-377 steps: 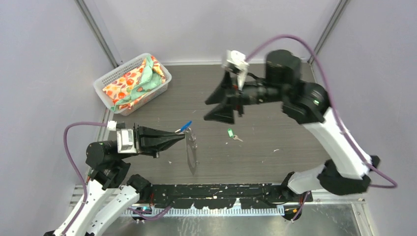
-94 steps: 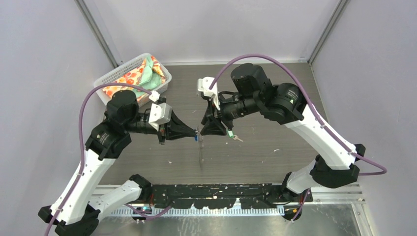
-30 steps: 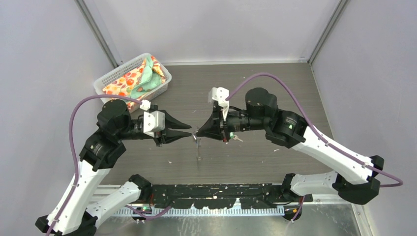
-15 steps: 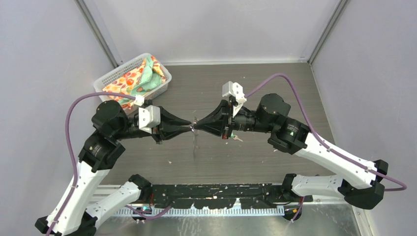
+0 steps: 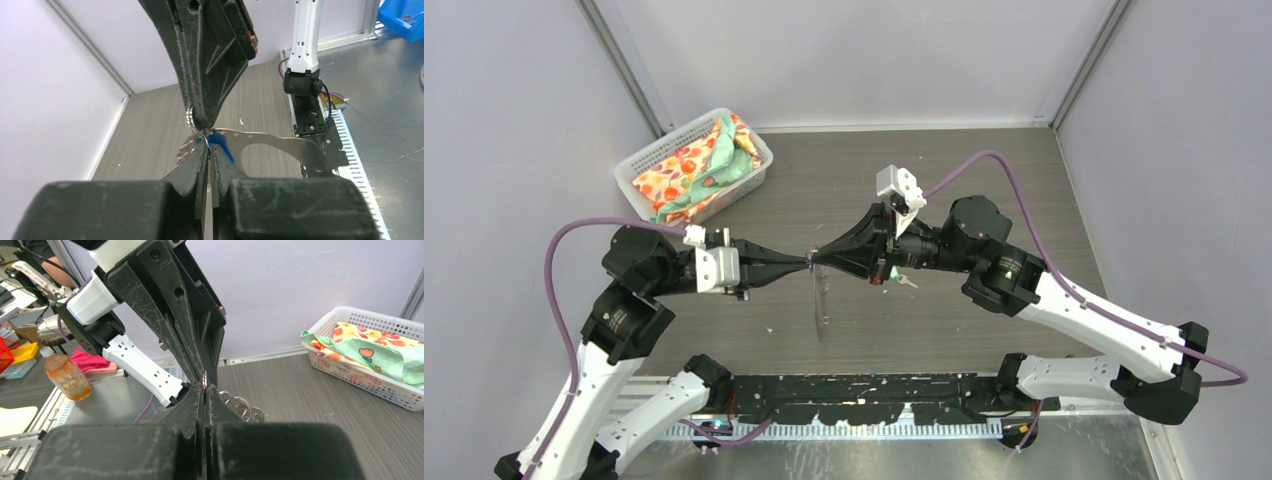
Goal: Put the keys on the keyring
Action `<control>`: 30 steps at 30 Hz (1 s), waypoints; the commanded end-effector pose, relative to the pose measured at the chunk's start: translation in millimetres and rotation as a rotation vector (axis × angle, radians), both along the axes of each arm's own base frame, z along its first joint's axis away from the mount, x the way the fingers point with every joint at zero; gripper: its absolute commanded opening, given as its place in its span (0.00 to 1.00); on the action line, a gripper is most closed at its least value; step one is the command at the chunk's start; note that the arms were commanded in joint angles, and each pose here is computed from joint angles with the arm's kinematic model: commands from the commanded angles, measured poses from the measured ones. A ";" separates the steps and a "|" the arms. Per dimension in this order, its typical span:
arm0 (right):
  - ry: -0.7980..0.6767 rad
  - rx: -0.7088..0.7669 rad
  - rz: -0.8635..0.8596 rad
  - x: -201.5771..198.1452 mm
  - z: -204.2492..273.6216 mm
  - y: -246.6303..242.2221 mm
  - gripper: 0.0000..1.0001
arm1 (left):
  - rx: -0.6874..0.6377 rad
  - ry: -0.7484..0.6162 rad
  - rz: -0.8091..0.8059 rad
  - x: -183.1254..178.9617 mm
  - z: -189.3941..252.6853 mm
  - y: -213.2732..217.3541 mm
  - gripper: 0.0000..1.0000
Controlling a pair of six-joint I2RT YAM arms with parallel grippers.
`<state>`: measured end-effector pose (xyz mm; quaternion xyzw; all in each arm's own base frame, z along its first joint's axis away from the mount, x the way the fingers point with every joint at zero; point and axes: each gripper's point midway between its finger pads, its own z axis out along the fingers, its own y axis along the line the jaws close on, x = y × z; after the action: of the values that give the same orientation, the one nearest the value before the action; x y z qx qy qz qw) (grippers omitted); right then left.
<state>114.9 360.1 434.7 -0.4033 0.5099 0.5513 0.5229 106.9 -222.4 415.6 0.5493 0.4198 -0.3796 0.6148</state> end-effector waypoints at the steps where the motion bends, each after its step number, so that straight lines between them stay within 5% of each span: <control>1: -0.048 0.166 -0.030 3.4 44.0 -4.5 0.01 | 0.002 -0.051 -0.110 -17.3 0.7 -3.2 0.07; 9: -0.034 0.187 -0.048 7.0 41.2 -3.8 0.01 | -0.023 0.018 -0.070 -11.4 8.3 -3.8 0.29; 15: -0.064 0.154 -0.071 7.1 37.1 -11.1 0.01 | -0.023 0.138 0.021 -12.1 17.0 7.0 0.59; 19: -0.082 0.130 -0.041 0.5 36.3 -12.2 0.01 | -0.045 0.232 0.064 -5.6 24.9 6.7 0.55; 26: -0.093 0.088 0.017 -8.5 35.7 -9.7 0.01 | -0.027 0.296 0.049 1.3 20.5 -1.4 0.24; 30: -0.094 0.080 0.035 -11.2 35.0 -8.4 0.01 | 0.001 0.319 0.029 1.4 13.6 -4.5 0.19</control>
<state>115.6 360.1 428.8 -0.4099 0.5086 0.5454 0.5253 112.1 -225.8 427.5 0.4794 0.5106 -0.4398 0.5622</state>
